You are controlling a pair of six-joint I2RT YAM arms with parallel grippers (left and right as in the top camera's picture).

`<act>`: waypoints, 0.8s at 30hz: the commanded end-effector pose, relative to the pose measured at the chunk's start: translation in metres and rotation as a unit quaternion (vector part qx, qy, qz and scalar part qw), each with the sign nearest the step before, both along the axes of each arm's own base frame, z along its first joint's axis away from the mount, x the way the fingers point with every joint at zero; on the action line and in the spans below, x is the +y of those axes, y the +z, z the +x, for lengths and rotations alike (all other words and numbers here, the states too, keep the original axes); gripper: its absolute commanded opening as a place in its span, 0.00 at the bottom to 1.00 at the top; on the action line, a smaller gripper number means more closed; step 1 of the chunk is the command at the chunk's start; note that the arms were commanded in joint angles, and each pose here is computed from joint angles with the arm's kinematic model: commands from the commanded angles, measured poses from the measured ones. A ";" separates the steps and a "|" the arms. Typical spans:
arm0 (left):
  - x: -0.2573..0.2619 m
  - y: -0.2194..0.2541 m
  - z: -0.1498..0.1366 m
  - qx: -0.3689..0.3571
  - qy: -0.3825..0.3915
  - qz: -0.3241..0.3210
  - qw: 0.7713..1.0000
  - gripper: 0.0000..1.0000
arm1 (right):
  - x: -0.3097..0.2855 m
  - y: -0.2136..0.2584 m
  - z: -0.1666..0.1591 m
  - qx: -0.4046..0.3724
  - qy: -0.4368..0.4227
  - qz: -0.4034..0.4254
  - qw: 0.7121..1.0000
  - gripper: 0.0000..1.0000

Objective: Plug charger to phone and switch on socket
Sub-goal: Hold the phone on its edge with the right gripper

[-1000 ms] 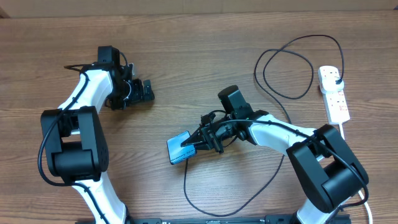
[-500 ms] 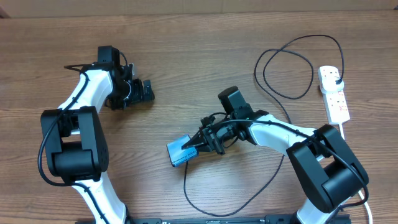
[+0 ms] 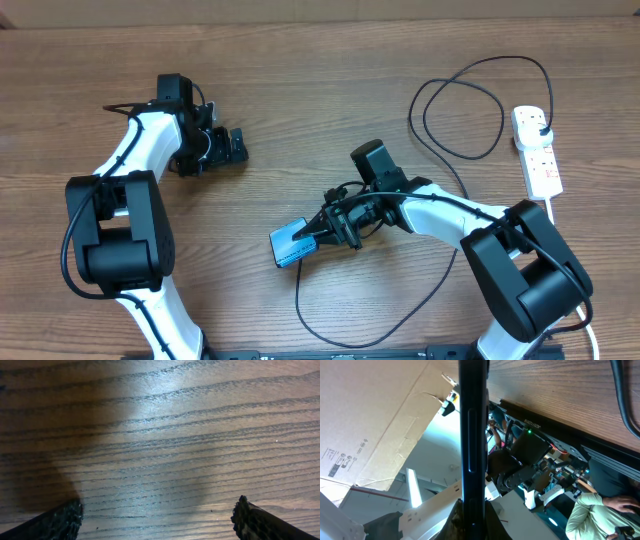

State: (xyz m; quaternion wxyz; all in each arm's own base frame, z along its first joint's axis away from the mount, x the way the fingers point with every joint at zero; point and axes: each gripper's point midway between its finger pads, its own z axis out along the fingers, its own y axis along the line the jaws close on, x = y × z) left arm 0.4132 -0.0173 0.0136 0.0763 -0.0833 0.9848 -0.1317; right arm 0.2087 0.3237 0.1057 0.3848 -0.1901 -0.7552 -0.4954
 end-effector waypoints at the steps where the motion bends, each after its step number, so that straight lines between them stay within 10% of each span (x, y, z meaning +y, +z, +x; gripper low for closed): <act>1: 0.005 -0.003 -0.002 0.006 0.004 0.015 1.000 1.00 | 0.000 0.003 -0.004 0.006 0.009 0.010 1.000 0.04; 24: 0.005 -0.003 -0.002 0.006 0.004 0.015 1.000 1.00 | 0.006 0.011 0.006 -0.050 0.010 0.044 0.998 0.04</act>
